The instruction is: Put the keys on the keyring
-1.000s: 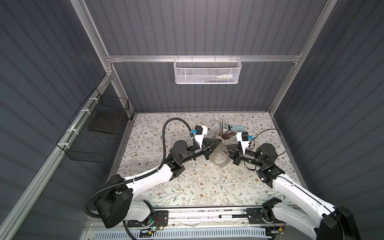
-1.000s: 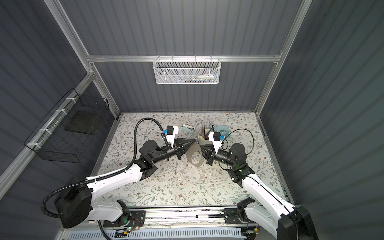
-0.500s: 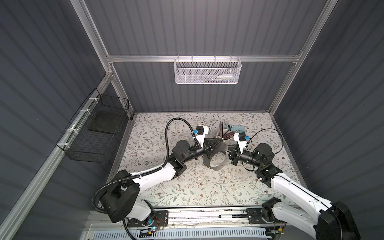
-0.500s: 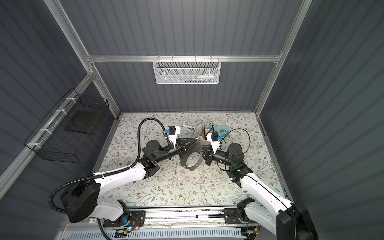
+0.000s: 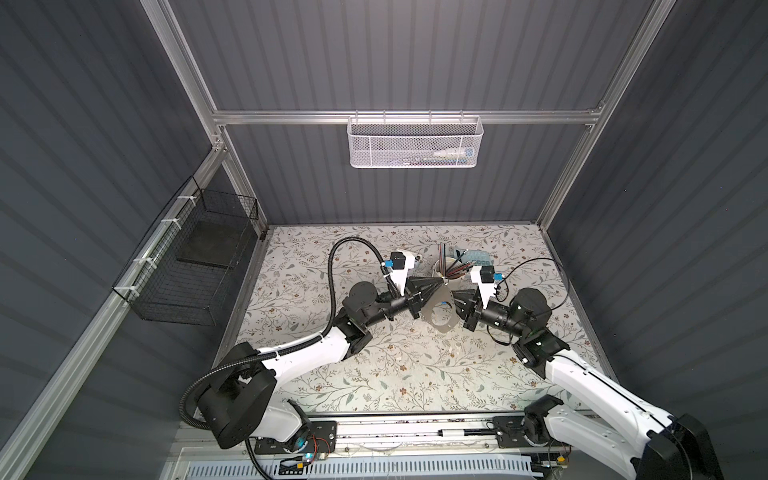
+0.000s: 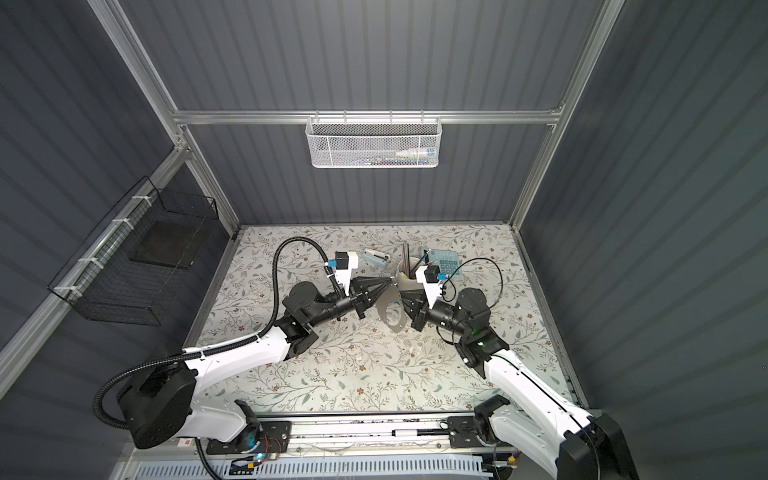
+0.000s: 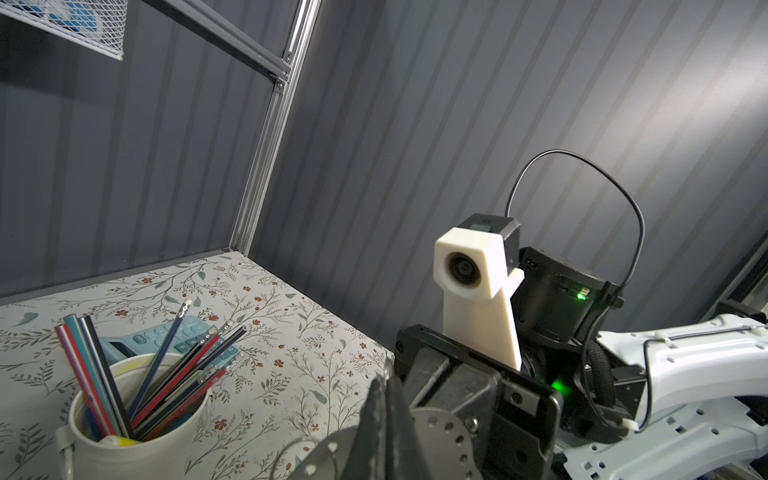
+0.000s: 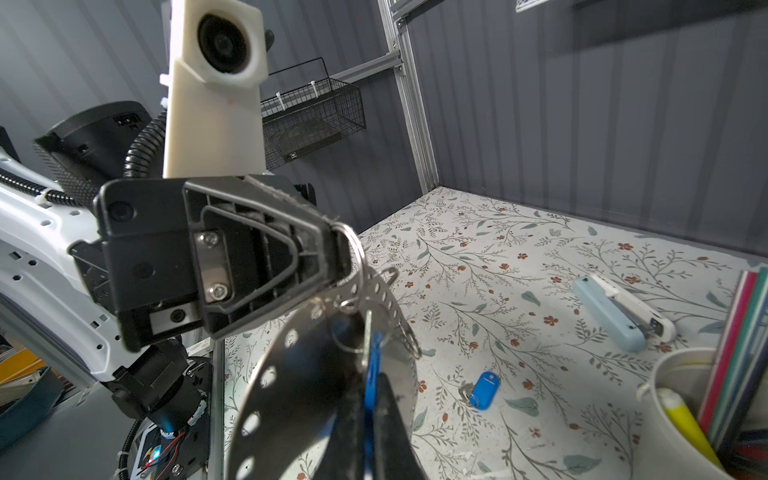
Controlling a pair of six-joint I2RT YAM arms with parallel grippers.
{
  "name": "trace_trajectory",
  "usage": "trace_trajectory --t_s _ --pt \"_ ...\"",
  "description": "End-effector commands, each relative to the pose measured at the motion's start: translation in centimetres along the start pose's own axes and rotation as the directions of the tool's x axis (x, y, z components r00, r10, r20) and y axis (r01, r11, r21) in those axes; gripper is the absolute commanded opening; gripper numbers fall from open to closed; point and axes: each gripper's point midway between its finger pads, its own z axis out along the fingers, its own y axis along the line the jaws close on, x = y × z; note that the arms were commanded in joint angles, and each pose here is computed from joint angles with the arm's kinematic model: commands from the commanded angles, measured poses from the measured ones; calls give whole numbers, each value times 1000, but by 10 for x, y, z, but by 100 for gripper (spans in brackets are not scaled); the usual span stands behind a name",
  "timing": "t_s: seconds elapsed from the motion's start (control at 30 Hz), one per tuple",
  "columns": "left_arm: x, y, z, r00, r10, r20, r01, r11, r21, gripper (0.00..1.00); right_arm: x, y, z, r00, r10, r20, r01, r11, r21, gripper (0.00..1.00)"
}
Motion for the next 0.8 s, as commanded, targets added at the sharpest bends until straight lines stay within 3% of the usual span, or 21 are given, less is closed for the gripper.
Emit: trace_trajectory --t_s 0.0,0.77 --pt "-14 -11 -4 1000 11 24 -12 1000 29 0 0 -6 -6 1000 -1 5 1 999 39 3" --pt "-7 -9 4 999 -23 -43 26 996 85 0 -16 6 -17 998 -56 26 55 998 35 6"
